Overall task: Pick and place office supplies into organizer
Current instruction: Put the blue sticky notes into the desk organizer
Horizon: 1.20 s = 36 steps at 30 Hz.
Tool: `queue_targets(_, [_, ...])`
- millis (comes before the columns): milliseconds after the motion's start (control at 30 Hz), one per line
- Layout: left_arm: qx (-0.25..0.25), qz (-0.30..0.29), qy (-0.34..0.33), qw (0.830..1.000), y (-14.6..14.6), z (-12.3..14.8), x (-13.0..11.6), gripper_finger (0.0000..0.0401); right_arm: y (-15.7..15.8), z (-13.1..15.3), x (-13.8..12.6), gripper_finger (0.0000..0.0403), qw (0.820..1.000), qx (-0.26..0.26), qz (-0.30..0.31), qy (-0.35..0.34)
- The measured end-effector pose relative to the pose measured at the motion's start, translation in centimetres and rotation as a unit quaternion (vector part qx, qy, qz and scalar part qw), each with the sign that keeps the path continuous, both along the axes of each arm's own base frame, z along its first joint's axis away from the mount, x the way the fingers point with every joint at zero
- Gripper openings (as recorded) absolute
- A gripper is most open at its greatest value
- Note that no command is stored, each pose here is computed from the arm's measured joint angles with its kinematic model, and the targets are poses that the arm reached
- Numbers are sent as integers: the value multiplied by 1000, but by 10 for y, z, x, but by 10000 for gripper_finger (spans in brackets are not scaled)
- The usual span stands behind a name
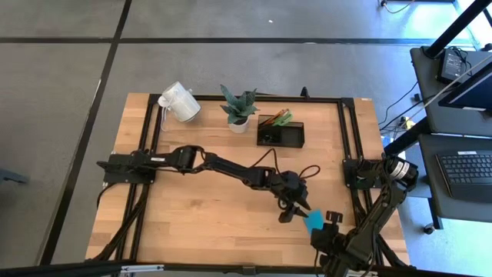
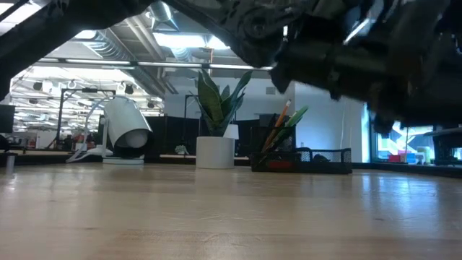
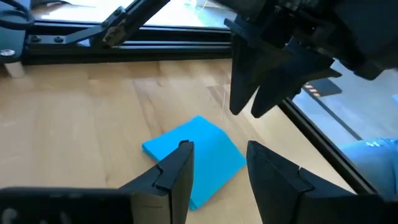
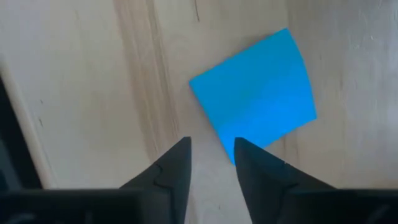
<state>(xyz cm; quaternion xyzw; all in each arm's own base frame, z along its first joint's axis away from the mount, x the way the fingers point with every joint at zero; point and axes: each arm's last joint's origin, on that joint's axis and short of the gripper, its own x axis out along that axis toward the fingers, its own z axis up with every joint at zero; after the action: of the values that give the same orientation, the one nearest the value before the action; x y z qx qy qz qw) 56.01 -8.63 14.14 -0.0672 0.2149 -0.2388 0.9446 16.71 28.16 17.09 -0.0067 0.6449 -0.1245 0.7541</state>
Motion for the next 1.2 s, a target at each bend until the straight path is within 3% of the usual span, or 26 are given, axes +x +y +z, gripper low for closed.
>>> queue_targets(300, [-40,19,31,999,-4,-51,4,141,-2,0,1,215,1000,-4,-9,1])
queue_targets(567, [-43,61,22,997,1,-58,7,141,1,0,2,274,1000,2,29,3])
queue_targets(767, [-30,85,21,996,3,-58,8,141,-1,-2,1,287,997,-13,68,17])
queue_targets(967, [-22,90,25,995,-2,-60,7,141,2,-29,3,288,990,-61,111,56])
queue_targets(1200, [-20,89,31,995,-3,-60,6,141,3,-44,3,288,991,-88,80,66])
